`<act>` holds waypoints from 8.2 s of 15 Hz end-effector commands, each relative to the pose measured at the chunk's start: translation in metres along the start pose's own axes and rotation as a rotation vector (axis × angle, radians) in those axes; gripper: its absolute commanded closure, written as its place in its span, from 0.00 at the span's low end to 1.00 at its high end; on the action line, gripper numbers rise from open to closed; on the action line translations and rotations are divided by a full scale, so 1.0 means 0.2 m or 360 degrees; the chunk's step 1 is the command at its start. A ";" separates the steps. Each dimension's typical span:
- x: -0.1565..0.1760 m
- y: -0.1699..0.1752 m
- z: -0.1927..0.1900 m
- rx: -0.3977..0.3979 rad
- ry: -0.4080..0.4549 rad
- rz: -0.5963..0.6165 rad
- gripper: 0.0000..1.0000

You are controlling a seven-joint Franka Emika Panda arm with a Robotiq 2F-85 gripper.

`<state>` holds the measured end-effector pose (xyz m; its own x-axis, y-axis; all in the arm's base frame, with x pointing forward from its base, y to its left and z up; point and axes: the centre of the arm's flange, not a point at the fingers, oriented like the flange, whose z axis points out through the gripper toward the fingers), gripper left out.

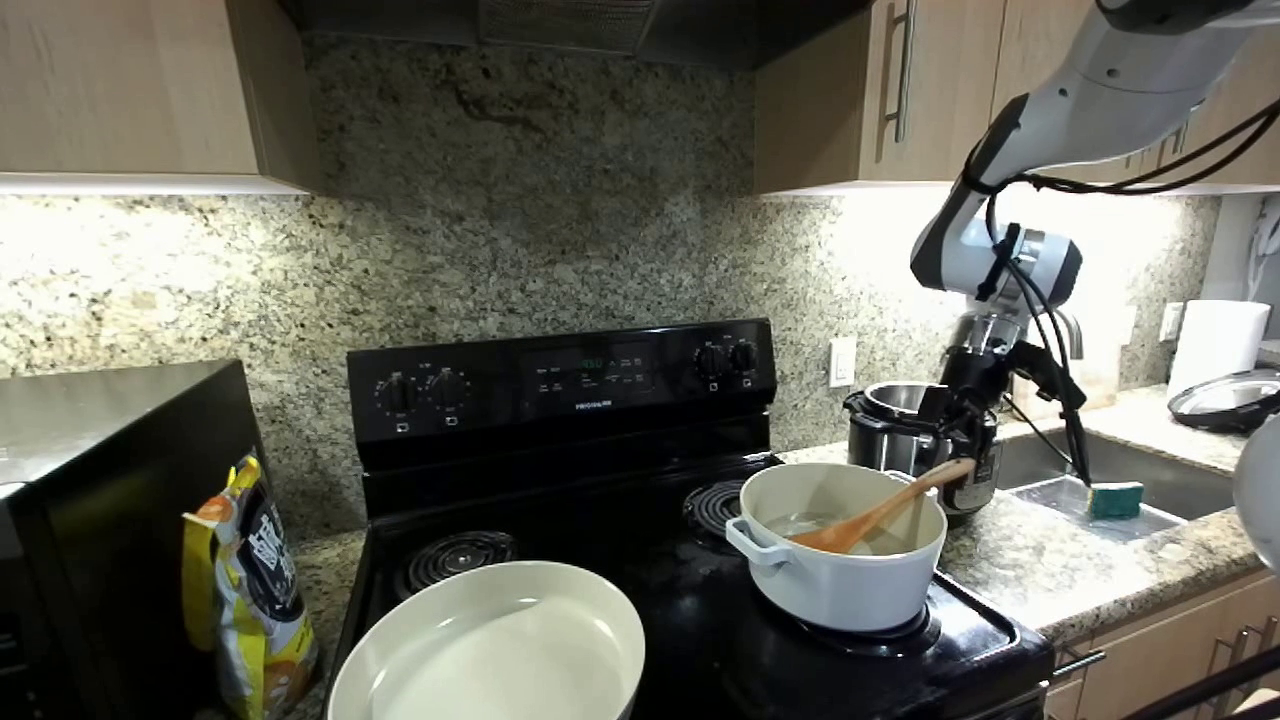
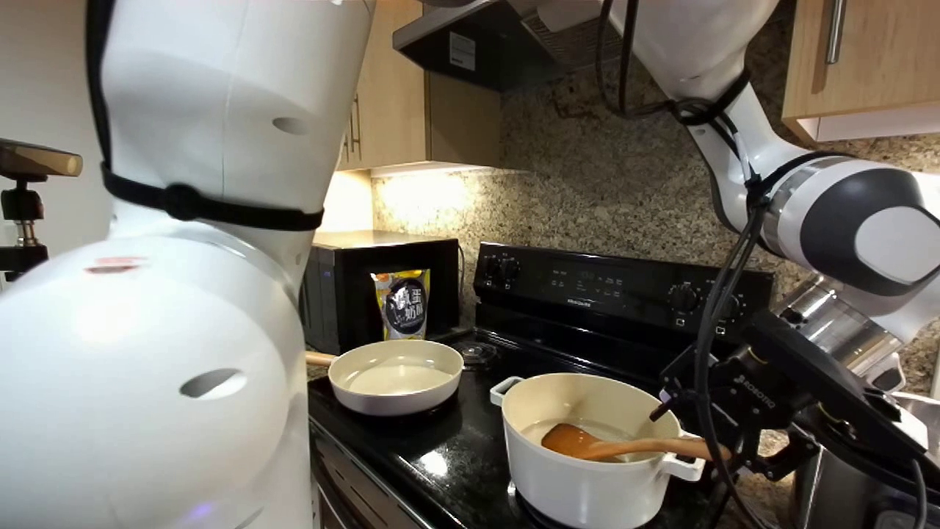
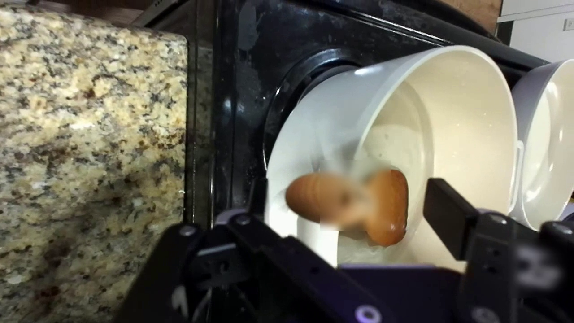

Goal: Pick up the cooking stick and stir in the pot

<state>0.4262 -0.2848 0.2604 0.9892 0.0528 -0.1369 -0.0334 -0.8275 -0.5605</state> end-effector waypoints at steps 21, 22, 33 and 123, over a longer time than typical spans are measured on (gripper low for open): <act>-0.20 -0.06 0.00 -0.0019 0.0103 -0.0081 0.72; -0.20 -0.06 -0.01 -0.0030 0.0105 -0.0082 0.72; -0.20 -0.04 -0.08 -0.0066 0.0116 -0.0063 0.05; -0.14 -0.19 -0.06 -0.0321 -0.0463 -0.0300 0.90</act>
<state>0.4124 -0.2623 0.2758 0.8884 0.3827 -0.2535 0.2270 -0.8462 -0.4821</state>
